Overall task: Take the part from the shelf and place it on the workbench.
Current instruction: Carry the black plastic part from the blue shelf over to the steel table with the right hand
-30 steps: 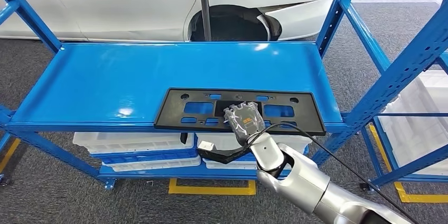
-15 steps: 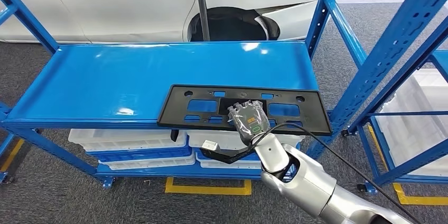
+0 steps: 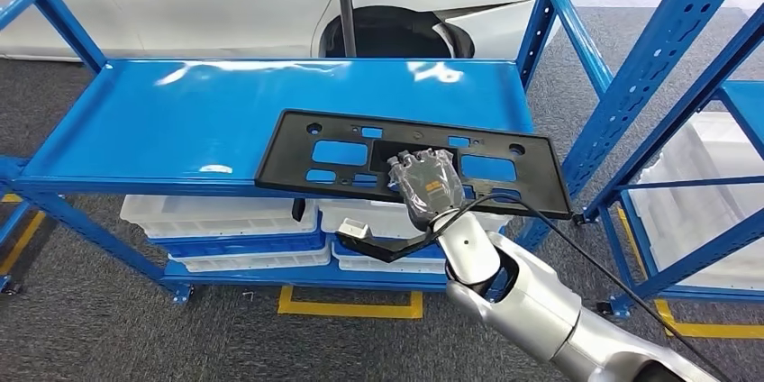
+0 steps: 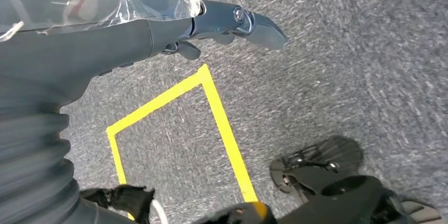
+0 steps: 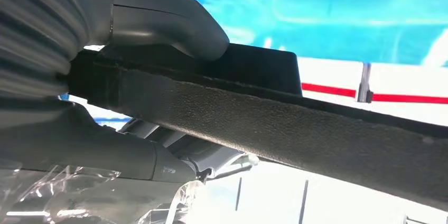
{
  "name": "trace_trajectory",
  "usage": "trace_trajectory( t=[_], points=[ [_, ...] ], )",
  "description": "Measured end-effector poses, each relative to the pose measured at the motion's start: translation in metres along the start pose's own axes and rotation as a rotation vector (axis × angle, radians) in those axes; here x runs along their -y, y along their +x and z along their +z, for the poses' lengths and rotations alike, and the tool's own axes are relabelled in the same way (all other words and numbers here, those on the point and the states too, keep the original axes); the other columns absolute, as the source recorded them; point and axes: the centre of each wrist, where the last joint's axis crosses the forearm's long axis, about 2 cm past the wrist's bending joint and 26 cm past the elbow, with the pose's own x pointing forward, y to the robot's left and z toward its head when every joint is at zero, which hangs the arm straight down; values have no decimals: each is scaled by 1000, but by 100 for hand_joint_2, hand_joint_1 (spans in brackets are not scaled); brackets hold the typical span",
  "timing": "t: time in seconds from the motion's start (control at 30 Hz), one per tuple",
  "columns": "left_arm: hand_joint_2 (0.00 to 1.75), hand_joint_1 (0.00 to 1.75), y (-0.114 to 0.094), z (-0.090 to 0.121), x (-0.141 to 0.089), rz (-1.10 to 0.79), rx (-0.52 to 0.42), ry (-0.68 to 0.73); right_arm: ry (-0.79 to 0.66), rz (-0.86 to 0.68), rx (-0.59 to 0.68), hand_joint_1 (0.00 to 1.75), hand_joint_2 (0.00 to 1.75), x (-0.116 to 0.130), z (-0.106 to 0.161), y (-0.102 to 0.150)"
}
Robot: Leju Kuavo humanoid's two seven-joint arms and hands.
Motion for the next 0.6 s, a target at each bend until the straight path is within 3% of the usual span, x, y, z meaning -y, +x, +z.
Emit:
trace_trajectory(
  t=[0.6],
  points=[
    [175, 0, -2, 1, 3, 4, 5, -6, -19, -4, 27, 175, 175, 11, 2, 3]
  ],
)
